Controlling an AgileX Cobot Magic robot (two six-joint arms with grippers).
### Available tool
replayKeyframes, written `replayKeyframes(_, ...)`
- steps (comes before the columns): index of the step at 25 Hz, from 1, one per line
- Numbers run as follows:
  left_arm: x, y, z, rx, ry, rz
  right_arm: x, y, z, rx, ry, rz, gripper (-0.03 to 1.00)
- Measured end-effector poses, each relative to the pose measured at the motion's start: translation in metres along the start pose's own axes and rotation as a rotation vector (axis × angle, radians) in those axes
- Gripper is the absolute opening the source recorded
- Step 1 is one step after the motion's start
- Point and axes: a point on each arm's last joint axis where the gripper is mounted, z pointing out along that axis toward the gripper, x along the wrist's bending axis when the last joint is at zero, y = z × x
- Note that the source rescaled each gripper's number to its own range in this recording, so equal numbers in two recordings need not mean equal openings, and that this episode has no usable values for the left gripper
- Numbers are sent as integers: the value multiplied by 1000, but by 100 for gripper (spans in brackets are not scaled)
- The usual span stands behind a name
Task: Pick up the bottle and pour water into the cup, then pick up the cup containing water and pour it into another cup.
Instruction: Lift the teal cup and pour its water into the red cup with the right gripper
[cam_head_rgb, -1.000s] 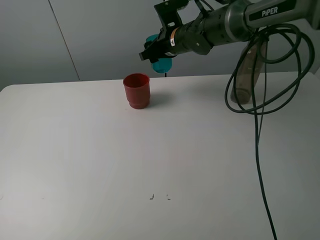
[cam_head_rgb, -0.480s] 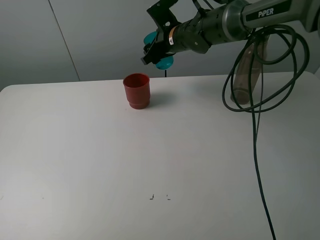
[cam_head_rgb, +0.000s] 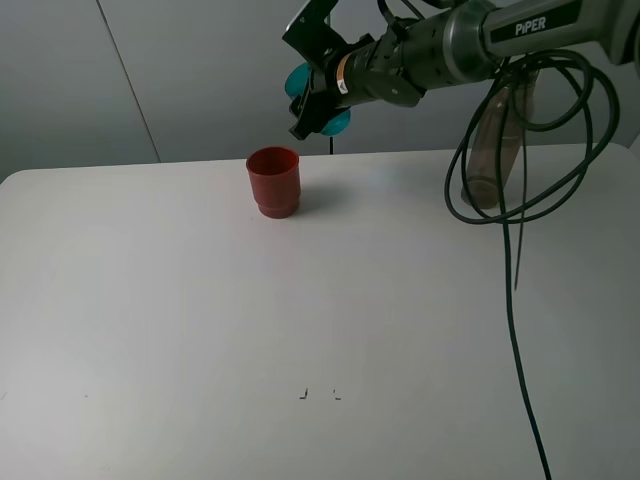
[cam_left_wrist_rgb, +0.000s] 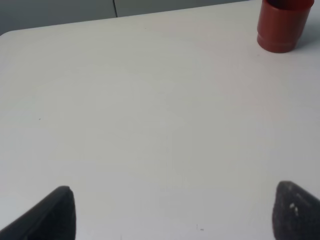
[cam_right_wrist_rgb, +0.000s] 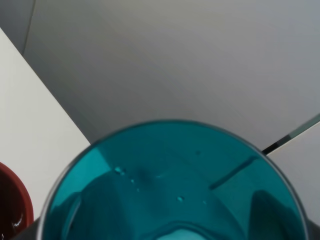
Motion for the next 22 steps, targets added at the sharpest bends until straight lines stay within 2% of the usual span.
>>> replayKeyframes(8, 0, 0, 0, 0, 0, 0, 1, 1, 0, -5, 0, -112, 12)
replayKeyframes(22, 0, 0, 0, 0, 0, 0, 8, -5, 10, 13, 10, -120, 12)
